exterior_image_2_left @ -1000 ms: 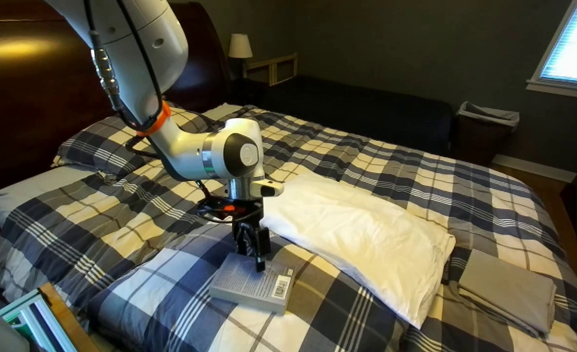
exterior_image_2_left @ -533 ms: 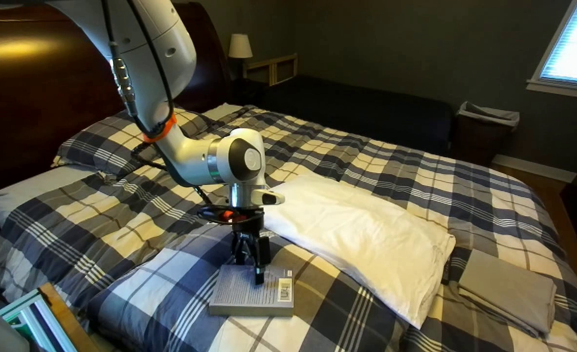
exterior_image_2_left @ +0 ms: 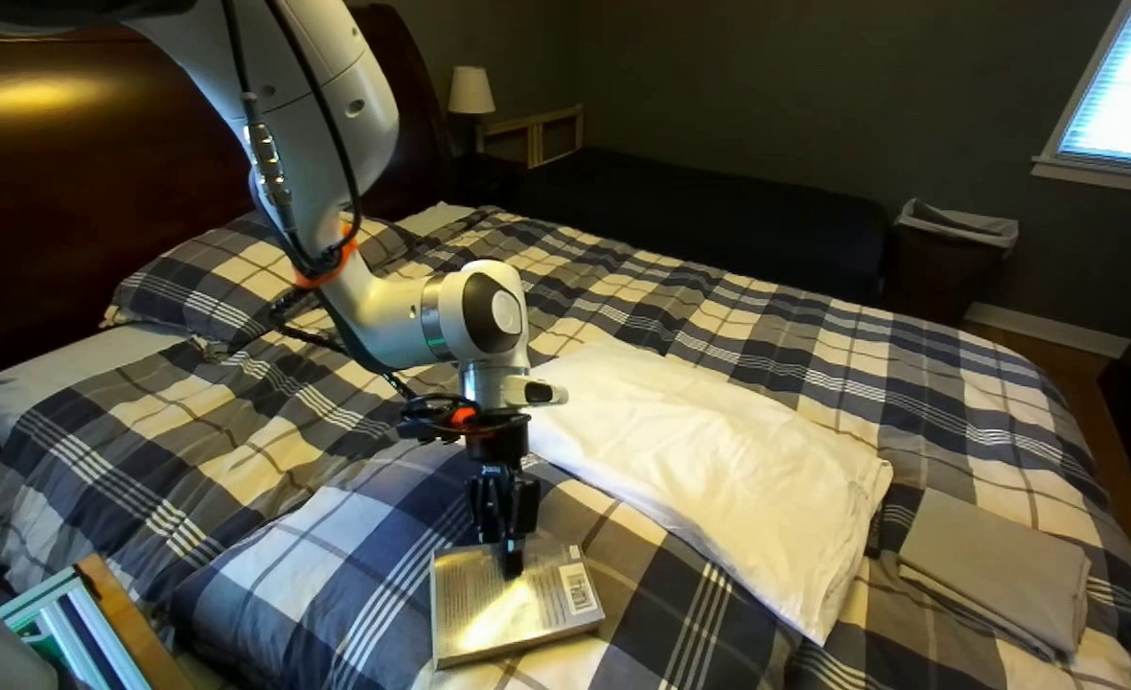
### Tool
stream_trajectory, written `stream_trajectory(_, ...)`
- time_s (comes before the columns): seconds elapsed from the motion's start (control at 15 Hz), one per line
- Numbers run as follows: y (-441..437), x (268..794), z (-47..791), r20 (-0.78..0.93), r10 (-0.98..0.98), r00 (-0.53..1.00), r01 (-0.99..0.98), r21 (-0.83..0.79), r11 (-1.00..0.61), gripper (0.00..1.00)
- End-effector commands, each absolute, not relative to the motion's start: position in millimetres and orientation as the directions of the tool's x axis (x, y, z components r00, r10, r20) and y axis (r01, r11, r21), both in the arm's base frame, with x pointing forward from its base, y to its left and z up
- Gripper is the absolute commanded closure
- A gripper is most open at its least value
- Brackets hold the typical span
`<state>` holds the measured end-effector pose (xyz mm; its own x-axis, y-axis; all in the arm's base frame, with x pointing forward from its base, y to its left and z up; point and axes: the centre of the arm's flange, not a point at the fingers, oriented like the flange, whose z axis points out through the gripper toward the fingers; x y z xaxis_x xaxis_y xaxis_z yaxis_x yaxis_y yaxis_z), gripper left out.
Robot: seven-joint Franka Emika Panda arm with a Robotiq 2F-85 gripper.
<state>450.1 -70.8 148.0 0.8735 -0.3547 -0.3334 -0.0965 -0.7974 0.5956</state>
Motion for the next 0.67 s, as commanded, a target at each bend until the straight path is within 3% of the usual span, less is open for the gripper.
stream_trajectory(0.0,-85,453,149,-0.317,-0.356,0.879,-0.067,0.657,-0.751,0.84)
stream_trajectory(0.2,-94,454,166,-0.293,-0.369,0.882,-0.071,0.691,-0.719,0.93)
stream_trajectory(0.6,-120,457,224,-0.162,-0.410,0.898,-0.160,0.746,-0.646,0.92)
